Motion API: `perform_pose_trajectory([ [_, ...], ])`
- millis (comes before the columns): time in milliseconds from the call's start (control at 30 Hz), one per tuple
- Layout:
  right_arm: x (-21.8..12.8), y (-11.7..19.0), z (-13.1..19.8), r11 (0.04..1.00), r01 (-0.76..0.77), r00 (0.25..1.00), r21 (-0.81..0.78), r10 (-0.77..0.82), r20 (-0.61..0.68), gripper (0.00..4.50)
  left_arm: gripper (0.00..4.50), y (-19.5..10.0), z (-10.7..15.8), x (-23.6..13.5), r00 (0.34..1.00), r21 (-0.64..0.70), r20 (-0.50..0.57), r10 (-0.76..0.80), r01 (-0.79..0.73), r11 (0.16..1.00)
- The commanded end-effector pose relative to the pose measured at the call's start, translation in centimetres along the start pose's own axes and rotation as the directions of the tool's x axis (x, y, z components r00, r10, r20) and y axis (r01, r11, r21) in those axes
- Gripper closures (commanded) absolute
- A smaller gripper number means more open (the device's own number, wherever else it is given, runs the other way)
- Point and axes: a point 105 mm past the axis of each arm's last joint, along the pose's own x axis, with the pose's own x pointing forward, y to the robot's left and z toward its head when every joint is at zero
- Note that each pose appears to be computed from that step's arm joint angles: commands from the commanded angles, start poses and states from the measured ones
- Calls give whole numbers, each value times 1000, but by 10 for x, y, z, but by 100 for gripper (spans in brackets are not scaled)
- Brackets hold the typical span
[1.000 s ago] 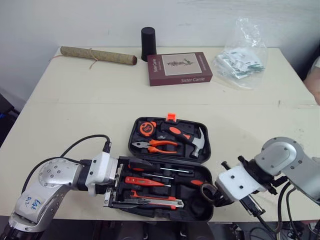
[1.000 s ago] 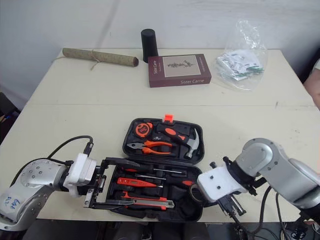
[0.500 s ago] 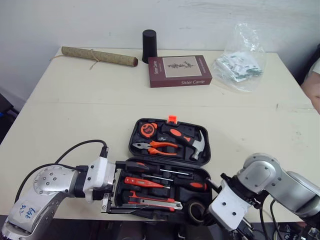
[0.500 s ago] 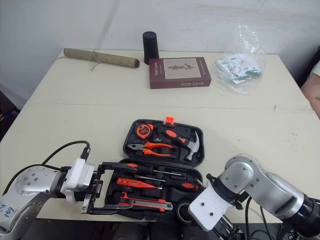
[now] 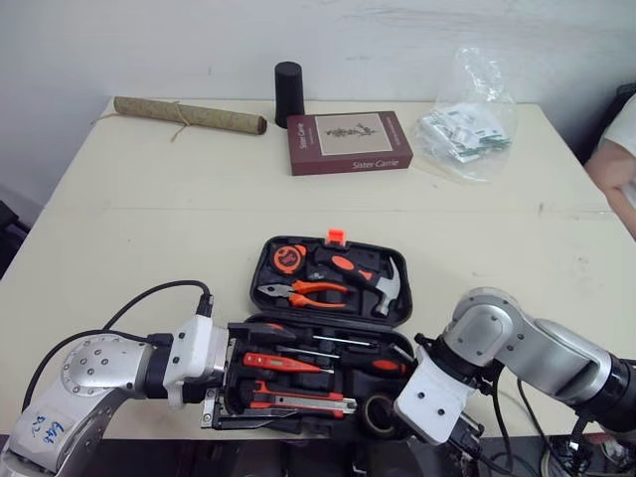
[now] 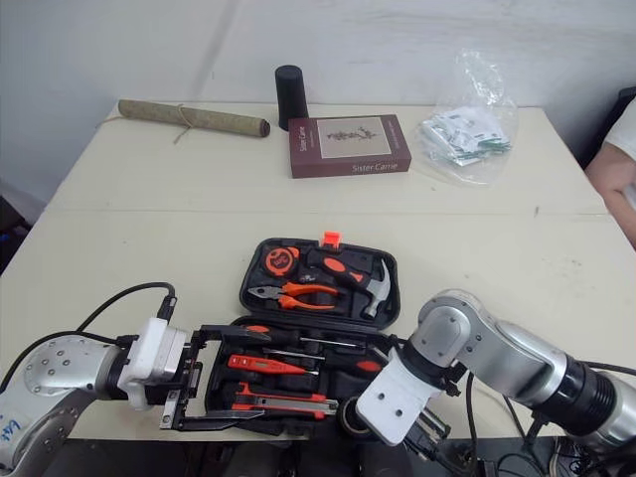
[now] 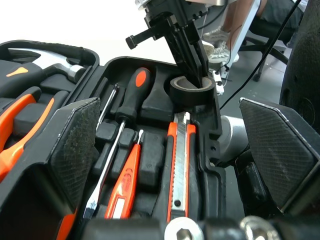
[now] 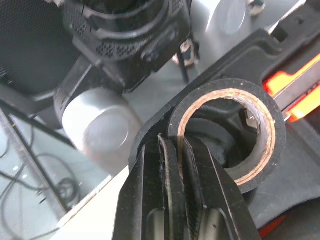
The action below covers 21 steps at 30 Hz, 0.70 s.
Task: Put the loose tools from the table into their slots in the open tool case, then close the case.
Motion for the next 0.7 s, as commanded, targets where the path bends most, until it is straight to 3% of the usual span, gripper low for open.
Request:
perform_pose_trajectory([
  [33, -13, 15, -19, 992, -60, 989, 115, 75, -130, 446, 0, -4, 7, 2, 1000, 24, 11, -12, 12, 1000],
  [267, -24, 22, -13, 987, -74, 983, 143, 96, -157, 446, 0, -3, 5, 3, 1000, 22, 13, -6, 6, 1000],
  [700, -23, 28, -34, 981, -68, 965, 180, 111, -237, 446, 0, -1, 4, 5, 1000, 23, 19, 7, -7, 1000],
])
